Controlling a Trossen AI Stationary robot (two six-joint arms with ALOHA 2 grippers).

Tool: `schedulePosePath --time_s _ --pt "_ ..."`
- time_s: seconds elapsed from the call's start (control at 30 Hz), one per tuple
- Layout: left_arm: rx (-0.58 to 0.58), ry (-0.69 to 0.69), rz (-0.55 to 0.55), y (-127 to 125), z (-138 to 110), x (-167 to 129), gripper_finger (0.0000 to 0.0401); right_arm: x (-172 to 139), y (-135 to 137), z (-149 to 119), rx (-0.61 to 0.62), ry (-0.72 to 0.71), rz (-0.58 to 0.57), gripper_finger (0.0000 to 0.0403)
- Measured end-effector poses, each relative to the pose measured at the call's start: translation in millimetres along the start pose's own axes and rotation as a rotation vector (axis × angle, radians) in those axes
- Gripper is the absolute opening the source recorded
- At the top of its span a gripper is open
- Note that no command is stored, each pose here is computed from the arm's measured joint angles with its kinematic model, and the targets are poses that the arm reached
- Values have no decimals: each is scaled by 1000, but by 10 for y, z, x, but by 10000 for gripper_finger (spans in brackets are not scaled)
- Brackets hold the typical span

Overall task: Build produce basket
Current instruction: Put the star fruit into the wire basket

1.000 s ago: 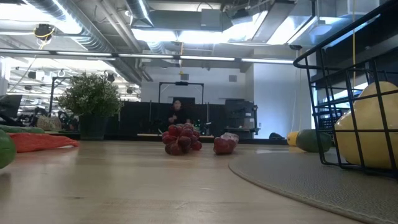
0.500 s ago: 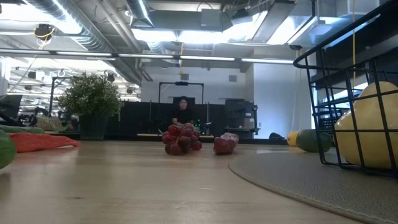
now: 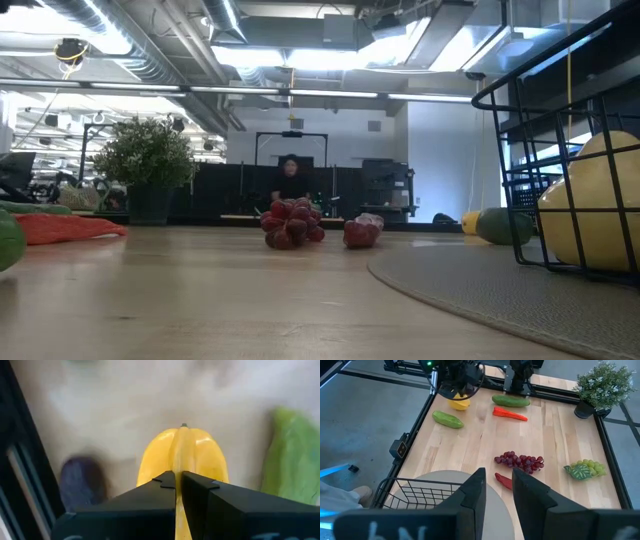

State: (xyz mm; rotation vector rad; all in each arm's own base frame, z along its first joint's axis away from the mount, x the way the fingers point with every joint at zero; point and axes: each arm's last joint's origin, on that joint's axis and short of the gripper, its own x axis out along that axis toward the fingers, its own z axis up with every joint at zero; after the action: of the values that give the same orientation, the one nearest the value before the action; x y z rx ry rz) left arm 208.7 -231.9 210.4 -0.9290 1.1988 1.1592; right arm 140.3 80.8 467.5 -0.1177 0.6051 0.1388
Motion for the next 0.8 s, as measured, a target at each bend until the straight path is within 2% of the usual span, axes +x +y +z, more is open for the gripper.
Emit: schedulePosePath --time_s 0.23,0.33,0.47,0.7,0.8 --pt "29 -138 -138 -138 319 -113 0 0 3 -3 7 5 10 88" --pt "63 -245 -189 -210 475 -132 0 8 6 -2 51 7 8 88" --pt "111 -415 -250 -353 721 -222 0 61 20 12 50 20 0 88" --pt "219 -629 -287 -619 1176 -557 0 198 64 44 43 40 -70 88" --pt "265 -701 -301 -702 1350 -780 0 276 85 61 85 45 -121 88"
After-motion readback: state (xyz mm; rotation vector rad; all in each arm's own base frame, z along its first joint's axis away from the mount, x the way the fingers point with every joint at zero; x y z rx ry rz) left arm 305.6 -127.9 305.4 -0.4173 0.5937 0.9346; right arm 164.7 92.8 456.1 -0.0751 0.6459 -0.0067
